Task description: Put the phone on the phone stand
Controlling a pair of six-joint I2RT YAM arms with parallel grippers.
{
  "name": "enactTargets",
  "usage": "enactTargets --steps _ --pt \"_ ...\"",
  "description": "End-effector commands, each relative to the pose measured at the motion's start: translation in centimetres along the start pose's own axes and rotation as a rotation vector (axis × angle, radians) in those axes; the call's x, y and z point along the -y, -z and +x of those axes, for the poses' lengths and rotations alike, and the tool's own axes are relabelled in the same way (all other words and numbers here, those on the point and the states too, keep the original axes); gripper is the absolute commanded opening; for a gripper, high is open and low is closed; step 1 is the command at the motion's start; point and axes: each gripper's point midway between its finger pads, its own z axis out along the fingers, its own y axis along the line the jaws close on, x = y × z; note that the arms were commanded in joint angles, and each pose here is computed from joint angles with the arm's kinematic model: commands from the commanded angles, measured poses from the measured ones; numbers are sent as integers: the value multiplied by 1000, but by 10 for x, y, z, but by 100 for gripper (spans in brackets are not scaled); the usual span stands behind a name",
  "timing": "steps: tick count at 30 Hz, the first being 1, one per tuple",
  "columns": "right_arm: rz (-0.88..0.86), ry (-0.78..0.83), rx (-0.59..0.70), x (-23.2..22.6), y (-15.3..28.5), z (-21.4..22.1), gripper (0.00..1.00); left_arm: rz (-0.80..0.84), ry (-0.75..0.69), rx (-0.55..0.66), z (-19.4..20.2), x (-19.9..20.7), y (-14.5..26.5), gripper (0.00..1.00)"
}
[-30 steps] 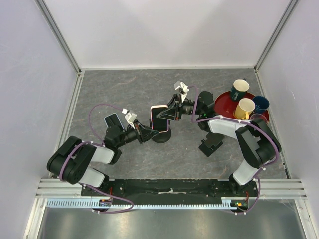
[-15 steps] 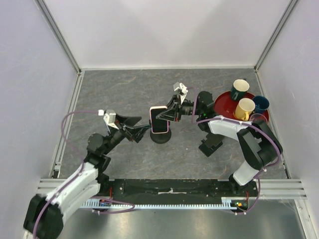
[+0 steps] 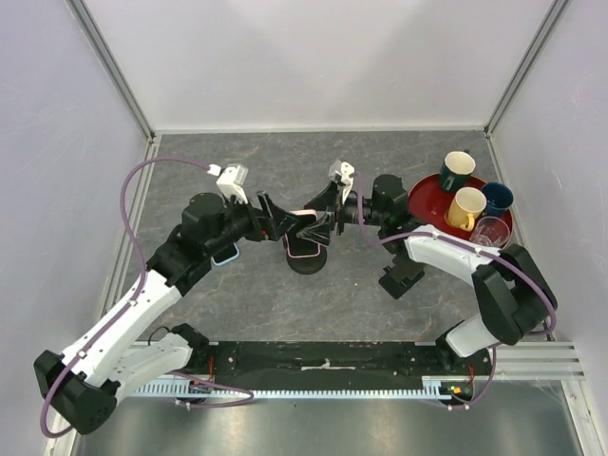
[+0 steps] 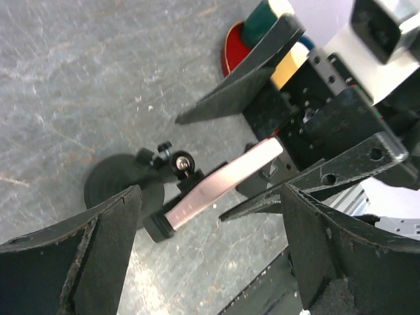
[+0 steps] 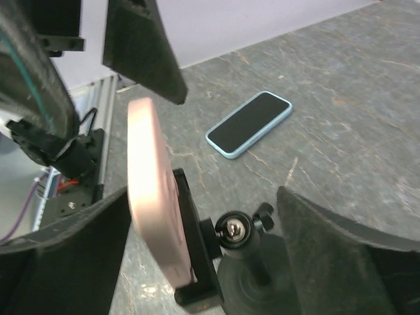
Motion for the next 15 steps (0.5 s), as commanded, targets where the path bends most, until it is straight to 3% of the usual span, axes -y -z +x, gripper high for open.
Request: enactTargets --steps 1,8,15 --pt "72 83 3 3 19 -13 98 -97 17 -46 2 13 13 94" --pt "237 128 88 23 80 -41 98 -237 -11 -13 -5 24 14 96" --pt "335 104 134 42 107 -46 98 -411 -105 -1 2 24 -1 97"
